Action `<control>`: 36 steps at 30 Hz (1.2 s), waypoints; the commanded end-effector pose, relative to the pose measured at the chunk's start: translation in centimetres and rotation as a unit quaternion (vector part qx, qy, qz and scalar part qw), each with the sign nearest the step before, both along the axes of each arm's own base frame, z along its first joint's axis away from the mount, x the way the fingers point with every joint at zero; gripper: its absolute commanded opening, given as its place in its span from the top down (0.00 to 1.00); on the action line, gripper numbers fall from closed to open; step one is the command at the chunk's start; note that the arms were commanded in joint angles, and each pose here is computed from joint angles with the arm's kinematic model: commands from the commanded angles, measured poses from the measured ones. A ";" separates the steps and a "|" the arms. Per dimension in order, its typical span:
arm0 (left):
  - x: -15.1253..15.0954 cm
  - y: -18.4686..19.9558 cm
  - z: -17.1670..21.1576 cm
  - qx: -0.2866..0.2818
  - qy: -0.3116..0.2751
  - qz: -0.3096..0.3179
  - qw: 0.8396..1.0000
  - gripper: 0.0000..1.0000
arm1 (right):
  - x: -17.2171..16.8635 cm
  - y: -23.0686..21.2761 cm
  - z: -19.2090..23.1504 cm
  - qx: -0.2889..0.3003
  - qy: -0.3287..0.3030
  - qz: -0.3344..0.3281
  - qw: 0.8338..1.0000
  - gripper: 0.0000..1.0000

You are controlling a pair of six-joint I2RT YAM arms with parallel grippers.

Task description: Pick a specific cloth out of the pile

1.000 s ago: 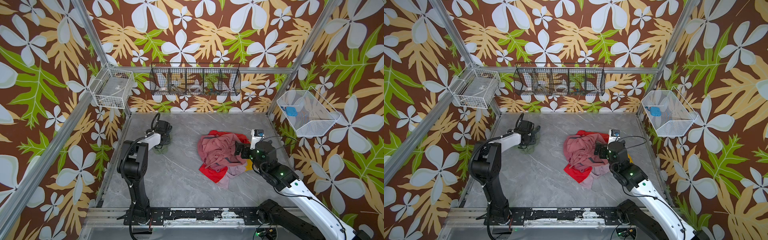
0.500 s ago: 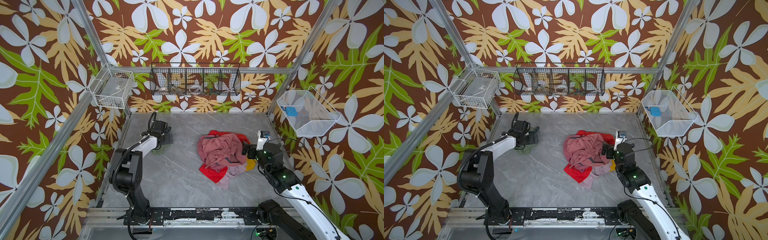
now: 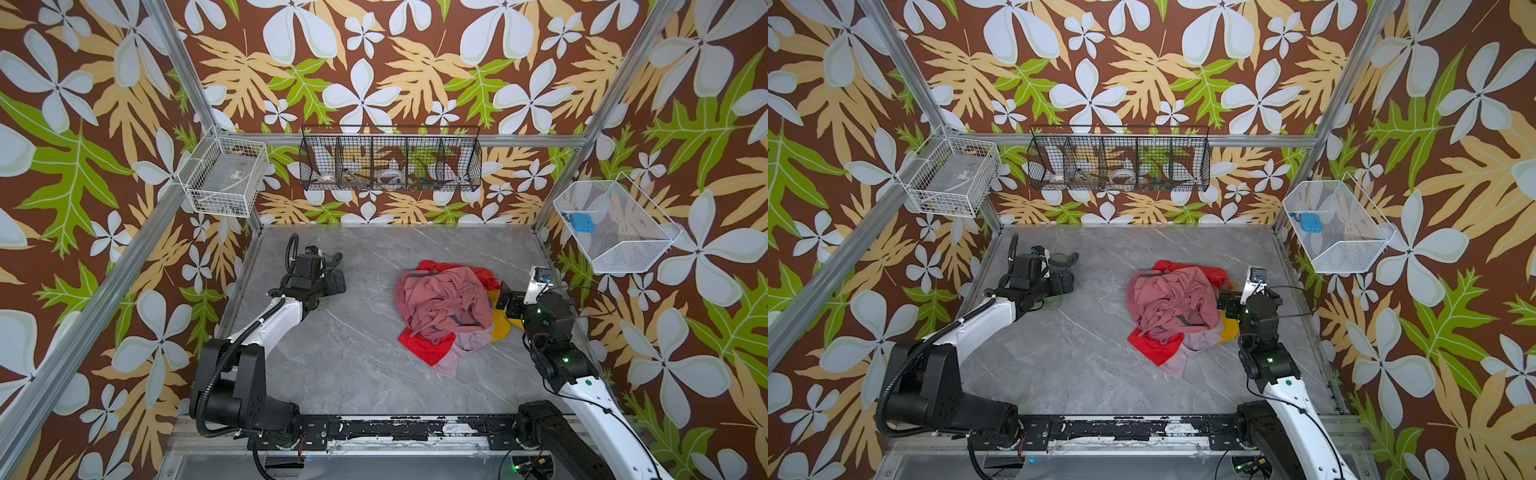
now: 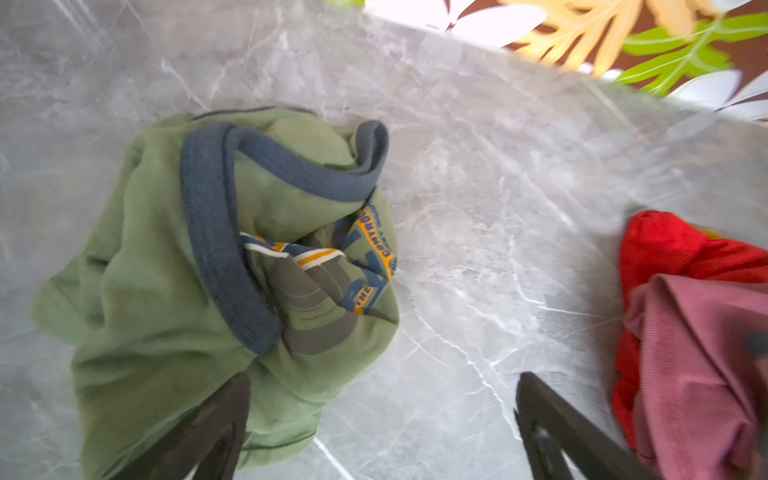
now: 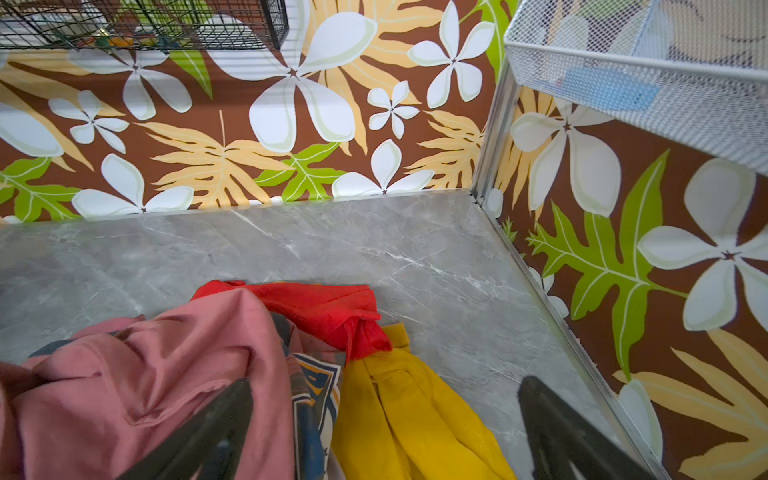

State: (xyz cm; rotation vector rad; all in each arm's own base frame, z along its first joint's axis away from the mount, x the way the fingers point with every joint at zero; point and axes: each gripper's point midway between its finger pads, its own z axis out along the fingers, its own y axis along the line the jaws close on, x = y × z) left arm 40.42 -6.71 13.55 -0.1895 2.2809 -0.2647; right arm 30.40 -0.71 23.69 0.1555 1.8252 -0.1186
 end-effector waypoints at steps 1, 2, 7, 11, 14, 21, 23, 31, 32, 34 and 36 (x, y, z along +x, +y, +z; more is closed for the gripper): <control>0.4 -0.1 2.3 -0.017 -0.052 0.003 0.998 0.00 | -0.1 -1.4 0.3 -0.004 -0.034 -0.030 0.999 0.01; 0.1 0.1 2.7 -0.016 -0.062 0.006 0.998 0.00 | -0.1 -1.8 -0.1 -0.003 -0.038 -0.037 0.999 0.00; -1.5 1.4 4.2 -0.001 -0.103 0.027 0.994 0.00 | -0.5 -3.2 -2.5 0.003 -0.061 -0.062 0.996 0.01; -2.5 2.9 4.6 0.016 -0.121 0.058 0.991 0.00 | -0.4 -3.2 -4.2 -0.002 -0.070 -0.061 0.996 0.00; -3.9 5.4 5.3 0.027 -0.168 0.125 0.977 0.00 | -0.6 -3.4 -5.2 -0.006 -0.086 -0.063 0.994 0.00; -7.6 9.1 5.2 0.050 -0.275 0.211 0.937 0.00 | 0.0 -3.2 -8.7 -0.030 -0.065 -0.054 0.996 0.02; -7.7 9.3 5.3 0.060 -0.277 0.213 0.935 0.00 | 0.5 -3.1 -9.4 -0.032 -0.056 -0.052 0.997 0.00; -7.2 10.5 4.8 0.112 -0.303 0.234 0.917 0.00 | 3.5 -2.5 -9.5 -0.045 -0.048 -0.035 0.997 0.00; -7.1 10.5 4.6 0.120 -0.302 0.231 0.917 0.00 | 3.8 -2.5 -9.5 -0.047 -0.049 -0.035 0.997 0.00; -7.2 10.3 4.5 0.129 -0.319 0.216 0.913 0.01 | 4.7 -2.3 -9.7 -0.045 -0.039 -0.032 0.998 0.01; -7.3 10.1 4.2 0.125 -0.328 0.208 0.913 0.01 | 5.1 -1.7 -10.0 -0.039 -0.045 -0.017 0.998 0.01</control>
